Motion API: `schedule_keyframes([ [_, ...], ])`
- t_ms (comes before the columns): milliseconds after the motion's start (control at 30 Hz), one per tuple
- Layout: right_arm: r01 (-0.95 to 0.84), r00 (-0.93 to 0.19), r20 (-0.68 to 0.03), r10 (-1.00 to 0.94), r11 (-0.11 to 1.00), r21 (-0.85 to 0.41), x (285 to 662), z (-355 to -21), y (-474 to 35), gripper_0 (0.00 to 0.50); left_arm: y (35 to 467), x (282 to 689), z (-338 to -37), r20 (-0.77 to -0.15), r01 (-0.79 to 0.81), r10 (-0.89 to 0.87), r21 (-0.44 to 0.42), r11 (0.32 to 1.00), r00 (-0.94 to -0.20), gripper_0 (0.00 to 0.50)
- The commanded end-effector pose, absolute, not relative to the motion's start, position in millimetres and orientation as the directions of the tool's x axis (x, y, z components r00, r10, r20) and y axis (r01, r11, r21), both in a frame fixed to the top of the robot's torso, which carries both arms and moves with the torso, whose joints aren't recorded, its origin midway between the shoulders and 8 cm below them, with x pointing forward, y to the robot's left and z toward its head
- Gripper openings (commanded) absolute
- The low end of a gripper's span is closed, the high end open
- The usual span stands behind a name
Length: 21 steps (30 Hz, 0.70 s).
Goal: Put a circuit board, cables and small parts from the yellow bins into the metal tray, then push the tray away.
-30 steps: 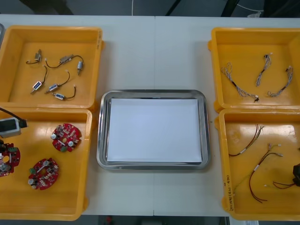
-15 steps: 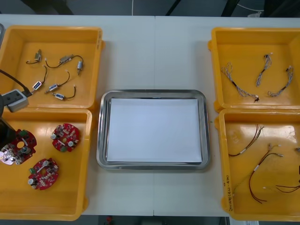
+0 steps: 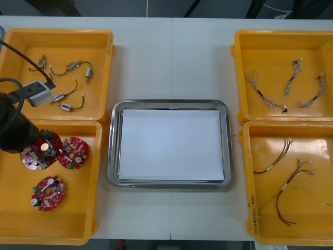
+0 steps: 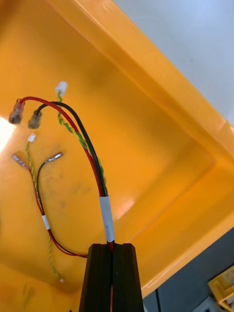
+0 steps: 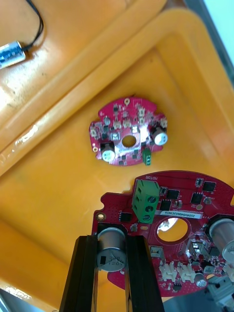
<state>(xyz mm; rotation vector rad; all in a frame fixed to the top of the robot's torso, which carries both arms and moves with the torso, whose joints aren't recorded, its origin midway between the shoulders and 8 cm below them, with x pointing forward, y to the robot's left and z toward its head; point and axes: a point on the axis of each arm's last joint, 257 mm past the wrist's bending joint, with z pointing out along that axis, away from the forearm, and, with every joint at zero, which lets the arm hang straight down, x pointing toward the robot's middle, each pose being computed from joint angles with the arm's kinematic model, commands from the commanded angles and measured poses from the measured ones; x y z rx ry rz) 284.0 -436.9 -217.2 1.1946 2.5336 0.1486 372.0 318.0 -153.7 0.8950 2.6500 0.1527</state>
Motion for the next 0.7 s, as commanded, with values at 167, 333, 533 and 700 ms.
schedule_keyframes([
  [167,0.539,-0.643,-0.478,0.599,0.797,0.274,333,-131,-408,0.000,258,395,-137,-0.391,0.435,0.466,0.172,0.884,-0.793,0.000],
  [333,0.365,-0.700,-0.587,0.406,0.911,0.195,348,-104,-395,0.000,225,403,-142,-0.421,0.400,0.424,0.148,0.904,-0.802,0.000],
  [533,0.171,-0.756,-0.632,0.169,0.984,0.059,347,-96,-374,0.000,185,409,-152,-0.452,0.359,0.379,0.133,0.924,-0.808,0.001],
  [700,0.023,-0.787,-0.616,0.008,1.000,-0.016,341,-96,-357,0.000,162,408,-164,-0.461,0.350,0.370,0.132,0.927,-0.806,0.001],
])
